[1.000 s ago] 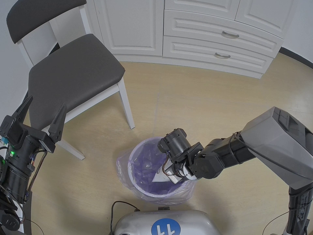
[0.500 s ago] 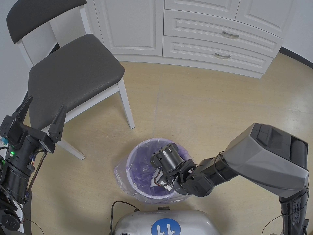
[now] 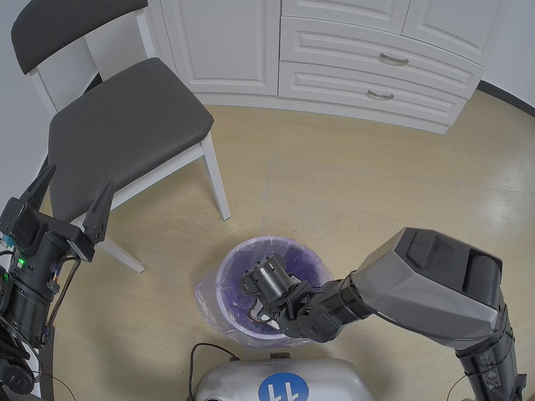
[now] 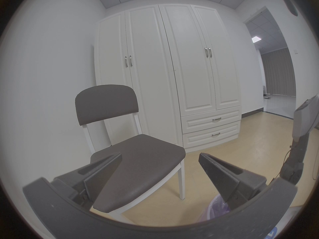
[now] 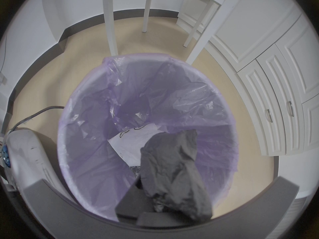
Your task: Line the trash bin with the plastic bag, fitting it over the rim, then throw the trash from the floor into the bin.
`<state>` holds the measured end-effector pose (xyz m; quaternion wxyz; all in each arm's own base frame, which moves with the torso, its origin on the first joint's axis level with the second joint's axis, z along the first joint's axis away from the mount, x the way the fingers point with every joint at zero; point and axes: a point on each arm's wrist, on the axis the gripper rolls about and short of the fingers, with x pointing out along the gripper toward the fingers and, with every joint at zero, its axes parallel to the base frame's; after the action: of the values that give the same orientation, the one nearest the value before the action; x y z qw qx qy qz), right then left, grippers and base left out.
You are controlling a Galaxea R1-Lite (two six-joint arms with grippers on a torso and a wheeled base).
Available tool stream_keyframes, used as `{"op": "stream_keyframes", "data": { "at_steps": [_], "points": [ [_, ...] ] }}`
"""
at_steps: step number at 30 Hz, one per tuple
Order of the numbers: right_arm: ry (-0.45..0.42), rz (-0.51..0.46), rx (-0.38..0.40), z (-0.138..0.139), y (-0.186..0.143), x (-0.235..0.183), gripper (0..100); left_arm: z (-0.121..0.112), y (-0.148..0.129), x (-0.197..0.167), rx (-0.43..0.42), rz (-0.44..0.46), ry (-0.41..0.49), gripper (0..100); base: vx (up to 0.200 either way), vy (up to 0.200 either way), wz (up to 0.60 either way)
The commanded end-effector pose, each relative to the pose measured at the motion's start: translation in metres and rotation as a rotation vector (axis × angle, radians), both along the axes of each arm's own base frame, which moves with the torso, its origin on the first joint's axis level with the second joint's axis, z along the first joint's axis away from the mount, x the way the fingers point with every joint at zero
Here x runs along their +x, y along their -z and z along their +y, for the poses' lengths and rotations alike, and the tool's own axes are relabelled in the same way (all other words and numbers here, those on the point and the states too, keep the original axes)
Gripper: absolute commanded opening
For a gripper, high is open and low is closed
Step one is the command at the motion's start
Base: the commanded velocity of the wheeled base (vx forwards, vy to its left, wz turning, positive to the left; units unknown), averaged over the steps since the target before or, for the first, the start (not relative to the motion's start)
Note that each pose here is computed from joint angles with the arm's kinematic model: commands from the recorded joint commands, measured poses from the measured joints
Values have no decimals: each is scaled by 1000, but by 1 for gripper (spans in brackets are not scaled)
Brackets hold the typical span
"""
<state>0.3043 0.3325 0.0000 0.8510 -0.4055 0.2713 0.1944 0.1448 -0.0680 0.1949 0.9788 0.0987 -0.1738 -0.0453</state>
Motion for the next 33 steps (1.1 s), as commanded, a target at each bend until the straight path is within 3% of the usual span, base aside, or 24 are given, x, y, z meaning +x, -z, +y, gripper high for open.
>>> {"op": "stream_keyframes", "data": {
  "at_steps": [1,7,17,33],
  "points": [
    [-1,14,-30,6,23,5,0,0,0,0,-1,0,-1,100,0,0,0],
    [5,20,-38,4,29,8,0,0,0,0,-1,-3,-2,100,0,0,0],
    [-9,-22,2,1,-13,-2,0,1,-1,-1,24,-8,-7,100,0,0,0],
    [-1,6,-30,5,19,7,0,1,-1,-2,28,-12,-8,100,0,0,0]
  ]
}}
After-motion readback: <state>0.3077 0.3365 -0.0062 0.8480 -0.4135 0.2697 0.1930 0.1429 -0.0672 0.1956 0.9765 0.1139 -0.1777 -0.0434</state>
